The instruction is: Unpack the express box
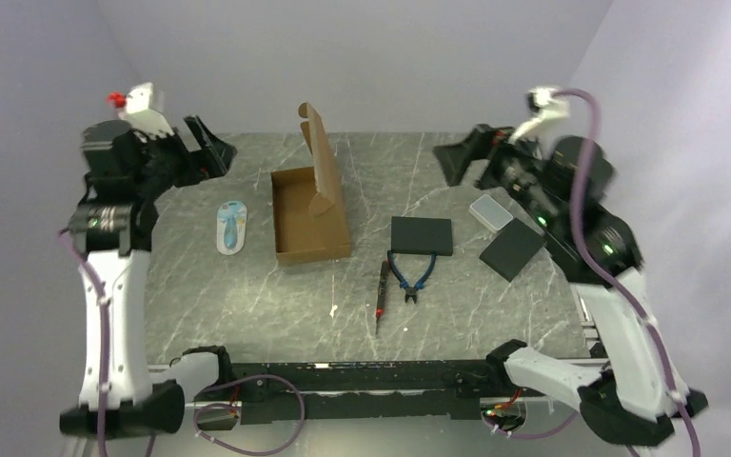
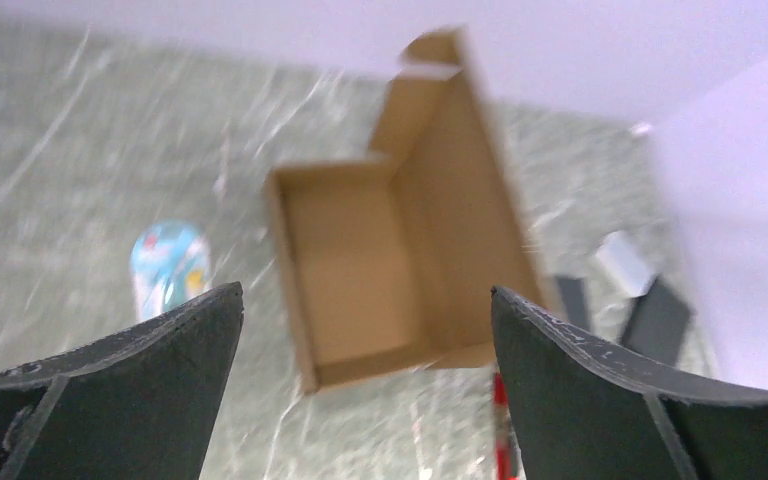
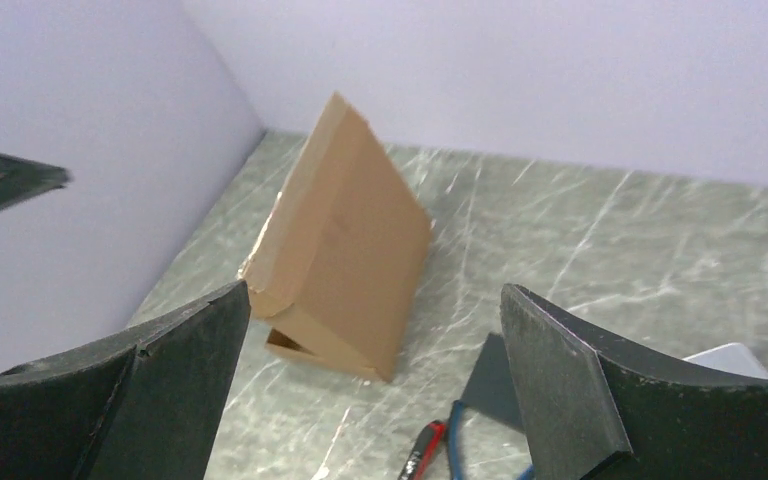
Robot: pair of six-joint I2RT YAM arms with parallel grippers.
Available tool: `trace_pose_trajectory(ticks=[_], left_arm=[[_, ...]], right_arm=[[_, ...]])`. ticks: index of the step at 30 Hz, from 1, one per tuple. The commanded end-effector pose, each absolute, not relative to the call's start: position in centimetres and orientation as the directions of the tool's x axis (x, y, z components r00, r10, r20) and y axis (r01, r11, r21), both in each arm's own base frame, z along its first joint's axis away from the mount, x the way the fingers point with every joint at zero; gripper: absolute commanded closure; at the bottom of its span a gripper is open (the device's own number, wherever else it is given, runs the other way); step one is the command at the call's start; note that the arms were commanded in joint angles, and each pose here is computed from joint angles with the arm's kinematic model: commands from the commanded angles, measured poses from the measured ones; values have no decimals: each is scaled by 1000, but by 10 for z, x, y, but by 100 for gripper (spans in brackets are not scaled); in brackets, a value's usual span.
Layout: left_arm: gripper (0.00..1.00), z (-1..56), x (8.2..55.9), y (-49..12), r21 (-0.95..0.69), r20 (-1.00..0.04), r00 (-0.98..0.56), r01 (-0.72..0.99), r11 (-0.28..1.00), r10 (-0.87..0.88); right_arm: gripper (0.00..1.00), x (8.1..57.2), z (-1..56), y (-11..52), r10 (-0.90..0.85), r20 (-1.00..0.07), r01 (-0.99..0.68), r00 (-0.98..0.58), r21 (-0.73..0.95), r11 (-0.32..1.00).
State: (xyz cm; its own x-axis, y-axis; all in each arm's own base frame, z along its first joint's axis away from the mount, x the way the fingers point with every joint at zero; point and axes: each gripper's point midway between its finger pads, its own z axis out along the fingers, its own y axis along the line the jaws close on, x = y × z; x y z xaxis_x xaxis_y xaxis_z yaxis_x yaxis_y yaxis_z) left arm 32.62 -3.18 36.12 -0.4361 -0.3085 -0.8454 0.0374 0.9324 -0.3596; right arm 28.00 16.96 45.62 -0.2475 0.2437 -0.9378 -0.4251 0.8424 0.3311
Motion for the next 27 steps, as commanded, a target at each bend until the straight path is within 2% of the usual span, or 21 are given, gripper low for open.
trace_pose_trajectory(ticks=[1,6,13,18,27], left_arm=[[2,473,275,-79,-426,-903,-219,357,831,-369],[1,539,224,-100,-369,-908,-40,542,755,-416],[0,589,171,-101,-247,-906,145,582,775,-398],[0,605,156,-98,-203,-892,225,578,791,-393],[1,607,172,-93,-173,-885,276,553,815,-375]], right_arm=[[0,226,515,107,228,-973,-377,24,202,904],[0,157,555,69,285,-929,-417,238,168,893],[0,113,573,20,337,-865,-326,371,219,920],[0,106,576,-3,323,-856,-244,405,239,940],[0,130,569,-3,300,-873,-171,385,251,953]])
